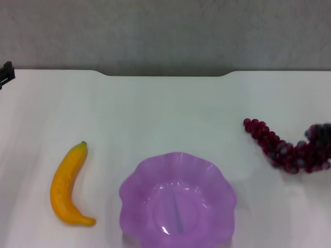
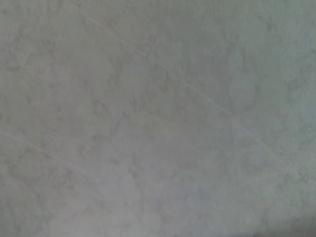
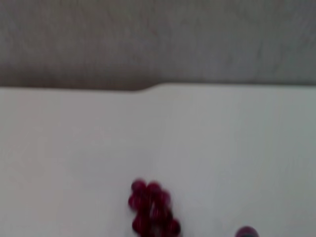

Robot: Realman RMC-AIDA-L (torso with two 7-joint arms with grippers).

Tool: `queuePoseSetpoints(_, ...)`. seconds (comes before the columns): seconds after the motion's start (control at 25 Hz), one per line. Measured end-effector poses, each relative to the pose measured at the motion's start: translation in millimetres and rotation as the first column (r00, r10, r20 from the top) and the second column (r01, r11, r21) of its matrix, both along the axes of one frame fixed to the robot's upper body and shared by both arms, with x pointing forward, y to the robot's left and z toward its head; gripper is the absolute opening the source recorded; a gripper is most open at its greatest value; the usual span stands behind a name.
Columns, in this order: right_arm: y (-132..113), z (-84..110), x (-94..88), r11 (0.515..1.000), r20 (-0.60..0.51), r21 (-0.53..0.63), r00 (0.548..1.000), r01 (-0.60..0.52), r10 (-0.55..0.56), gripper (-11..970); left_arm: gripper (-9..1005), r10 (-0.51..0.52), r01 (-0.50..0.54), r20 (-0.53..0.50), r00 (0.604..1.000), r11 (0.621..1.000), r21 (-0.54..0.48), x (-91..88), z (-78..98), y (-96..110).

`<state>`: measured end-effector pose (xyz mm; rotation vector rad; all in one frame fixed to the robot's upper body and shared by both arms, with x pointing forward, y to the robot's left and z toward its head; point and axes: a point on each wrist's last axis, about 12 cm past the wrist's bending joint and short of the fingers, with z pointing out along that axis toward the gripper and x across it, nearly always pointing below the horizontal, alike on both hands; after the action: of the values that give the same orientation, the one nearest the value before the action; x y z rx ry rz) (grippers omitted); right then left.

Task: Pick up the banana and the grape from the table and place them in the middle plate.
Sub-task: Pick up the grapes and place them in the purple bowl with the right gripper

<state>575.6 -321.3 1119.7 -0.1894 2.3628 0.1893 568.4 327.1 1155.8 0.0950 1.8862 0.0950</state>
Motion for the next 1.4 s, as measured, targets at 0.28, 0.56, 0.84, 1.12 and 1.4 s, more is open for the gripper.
queuePoseSetpoints(0.28,-1,38.7,-9.1,1.000,0.135,-0.026,0.991,-0.008,0.011,183,873,0.000,0.000,-0.008,1.000,1.000,0.001,-0.5,-1.0,0)
queuePoseSetpoints(0.56,4,74.0,-18.7,0.998,0.248,-0.063,0.968,-0.030,0.045,182,871,-0.001,0.001,-0.016,1.000,1.000,0.005,-0.8,-2.9,0)
queuePoseSetpoints(0.84,29,102.6,-28.7,0.981,0.306,-0.135,0.936,-0.139,0.175,181,870,-0.001,0.001,-0.019,1.000,1.000,0.005,-0.9,-3.4,0)
queuePoseSetpoints(1.12,72,131.1,-45.7,0.928,0.357,-0.222,0.861,-0.298,0.362,182,868,-0.003,0.003,-0.020,1.000,1.000,0.010,-0.9,-3.6,0)
queuePoseSetpoints(1.4,104,133.9,-51.9,0.868,0.346,-0.267,0.799,-0.419,0.492,182,867,-0.002,0.002,-0.039,0.999,1.000,0.013,-0.5,-6.5,2)
